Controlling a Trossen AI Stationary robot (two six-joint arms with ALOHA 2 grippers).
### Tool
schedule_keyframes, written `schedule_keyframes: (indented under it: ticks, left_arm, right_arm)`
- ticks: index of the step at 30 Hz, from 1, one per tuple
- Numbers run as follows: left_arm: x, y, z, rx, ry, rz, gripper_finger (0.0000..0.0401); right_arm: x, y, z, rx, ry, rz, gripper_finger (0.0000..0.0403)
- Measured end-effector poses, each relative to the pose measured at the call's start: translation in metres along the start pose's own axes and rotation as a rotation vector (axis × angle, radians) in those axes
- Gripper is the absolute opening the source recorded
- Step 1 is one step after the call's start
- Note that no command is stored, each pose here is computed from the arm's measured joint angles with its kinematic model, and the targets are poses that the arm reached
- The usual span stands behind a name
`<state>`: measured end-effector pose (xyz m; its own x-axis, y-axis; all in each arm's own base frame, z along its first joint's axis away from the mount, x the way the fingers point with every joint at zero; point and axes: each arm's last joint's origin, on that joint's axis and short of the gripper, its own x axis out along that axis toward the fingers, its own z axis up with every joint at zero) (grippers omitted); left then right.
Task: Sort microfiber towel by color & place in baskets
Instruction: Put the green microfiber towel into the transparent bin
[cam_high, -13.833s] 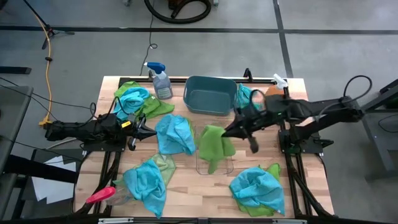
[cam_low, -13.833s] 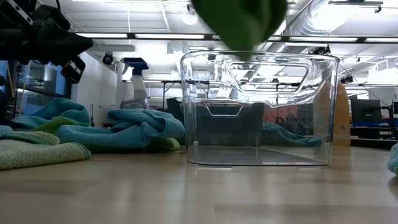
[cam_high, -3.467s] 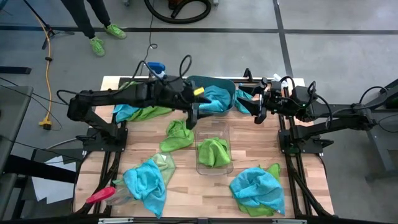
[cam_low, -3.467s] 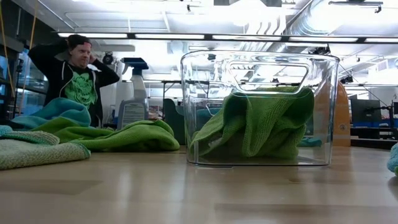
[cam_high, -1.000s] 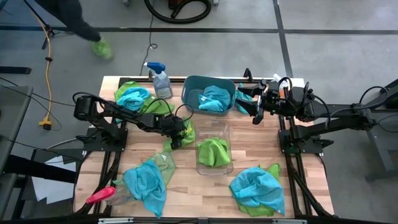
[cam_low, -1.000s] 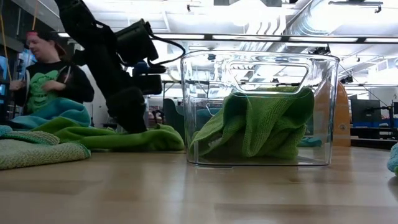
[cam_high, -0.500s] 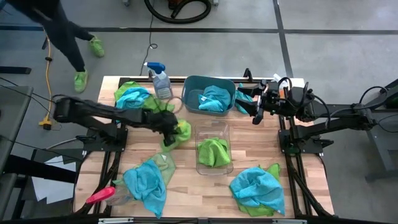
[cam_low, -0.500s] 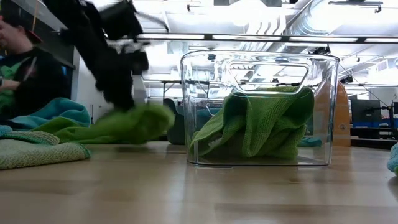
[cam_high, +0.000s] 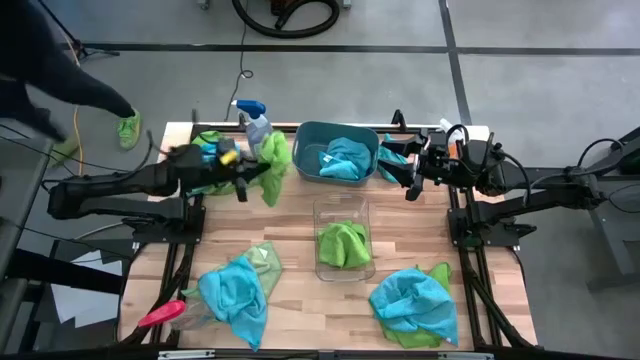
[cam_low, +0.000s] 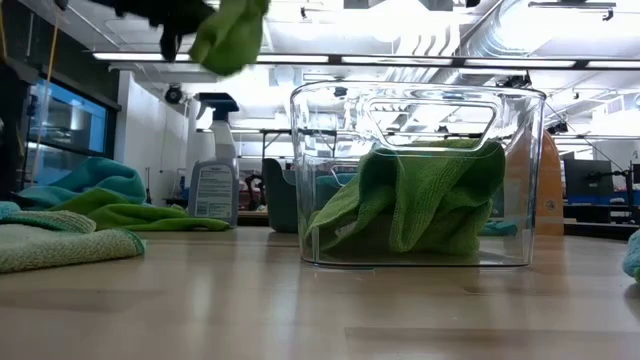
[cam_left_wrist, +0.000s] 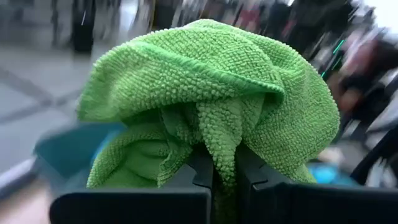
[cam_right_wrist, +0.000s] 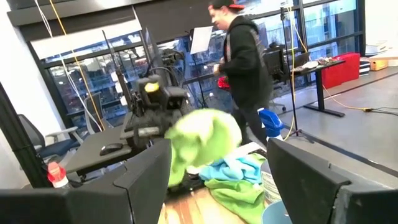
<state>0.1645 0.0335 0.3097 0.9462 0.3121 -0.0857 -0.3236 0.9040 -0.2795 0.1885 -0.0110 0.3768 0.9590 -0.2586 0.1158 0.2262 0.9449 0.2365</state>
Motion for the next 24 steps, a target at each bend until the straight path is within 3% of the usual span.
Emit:
schedule_keyframes:
  ticks: [11, 18, 24]
  left_arm:
    - [0.019, -0.034, 0.011, -0.02, -0.198, -0.298, 0.0001]
    - [0.042, -0.043, -0.002, -0.024, -0.19, -0.302, 0.0001]
    - [0.08, -0.055, -0.006, 0.011, -0.172, -0.322, 0.0001]
  right_arm:
    - [0.007, 0.002, -0.004, 0.041, 0.01, 0.035, 0.0261]
    - [0.013, 0.003, -0.009, 0.037, 0.03, 0.036, 0.0261]
    - [0.012, 0.004, 0.0, 0.038, -0.056, 0.055, 0.0261]
